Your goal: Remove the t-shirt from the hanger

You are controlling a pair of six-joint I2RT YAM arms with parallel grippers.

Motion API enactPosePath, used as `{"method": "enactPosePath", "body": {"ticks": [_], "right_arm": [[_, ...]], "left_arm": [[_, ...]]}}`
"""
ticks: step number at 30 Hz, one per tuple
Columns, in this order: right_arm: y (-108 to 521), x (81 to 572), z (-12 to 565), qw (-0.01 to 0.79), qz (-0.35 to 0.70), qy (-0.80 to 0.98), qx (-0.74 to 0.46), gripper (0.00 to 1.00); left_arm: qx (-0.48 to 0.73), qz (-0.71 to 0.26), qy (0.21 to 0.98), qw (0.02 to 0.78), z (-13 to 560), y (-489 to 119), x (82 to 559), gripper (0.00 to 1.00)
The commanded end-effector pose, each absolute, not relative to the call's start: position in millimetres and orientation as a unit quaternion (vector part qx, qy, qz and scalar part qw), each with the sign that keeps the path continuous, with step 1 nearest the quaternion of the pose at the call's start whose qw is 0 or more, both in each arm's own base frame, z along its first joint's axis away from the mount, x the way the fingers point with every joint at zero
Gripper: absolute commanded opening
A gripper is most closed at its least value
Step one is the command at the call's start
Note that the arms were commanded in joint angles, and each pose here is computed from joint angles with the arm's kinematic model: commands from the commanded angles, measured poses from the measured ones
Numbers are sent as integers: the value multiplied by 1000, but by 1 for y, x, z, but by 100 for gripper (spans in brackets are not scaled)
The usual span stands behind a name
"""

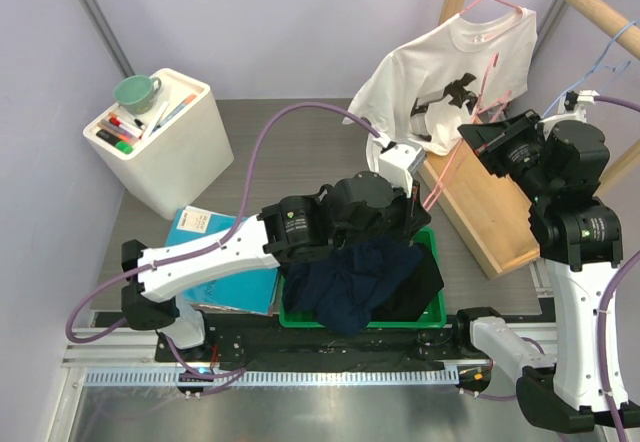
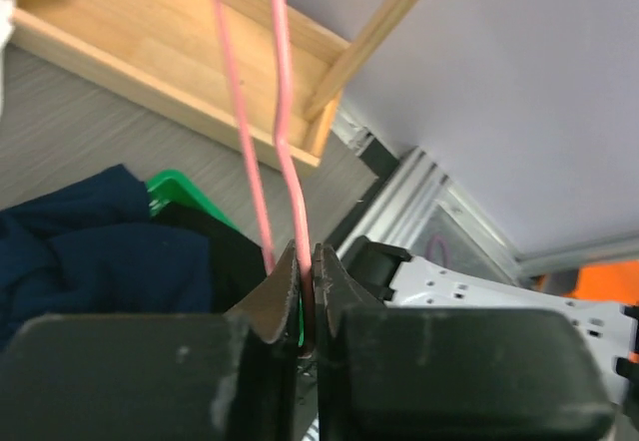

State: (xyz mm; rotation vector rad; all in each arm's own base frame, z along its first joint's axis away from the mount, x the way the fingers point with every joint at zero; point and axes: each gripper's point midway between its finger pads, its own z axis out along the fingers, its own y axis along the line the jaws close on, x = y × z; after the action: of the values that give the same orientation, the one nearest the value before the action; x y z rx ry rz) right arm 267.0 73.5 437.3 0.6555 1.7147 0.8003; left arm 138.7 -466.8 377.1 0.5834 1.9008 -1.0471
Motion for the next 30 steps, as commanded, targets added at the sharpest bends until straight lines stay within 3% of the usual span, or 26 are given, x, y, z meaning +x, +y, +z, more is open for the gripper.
{"method": "enactPosePath", "body": {"ticks": [1, 3, 7, 13, 22, 30], "right_arm": [[77, 259, 462, 566, 359, 697, 254, 1], [78, 258, 462, 566, 362, 698, 250, 5], [79, 255, 459, 566, 358, 703, 240, 30], [89, 246, 449, 549, 376, 713, 220, 49], [106, 242, 431, 519, 401, 732, 184, 53], [112, 234, 425, 510, 408, 740, 160, 47]], "left_arm": [[214, -393, 760, 471, 396, -454, 153, 0], [201, -392, 759, 480, 402, -450, 157, 0], [185, -394, 754, 492, 410, -444, 160, 0], [187, -396, 743, 506, 420, -445, 163, 0], [191, -389, 739, 517, 429, -452, 169, 0], [192, -397, 742, 505, 428, -468, 174, 0]]}}
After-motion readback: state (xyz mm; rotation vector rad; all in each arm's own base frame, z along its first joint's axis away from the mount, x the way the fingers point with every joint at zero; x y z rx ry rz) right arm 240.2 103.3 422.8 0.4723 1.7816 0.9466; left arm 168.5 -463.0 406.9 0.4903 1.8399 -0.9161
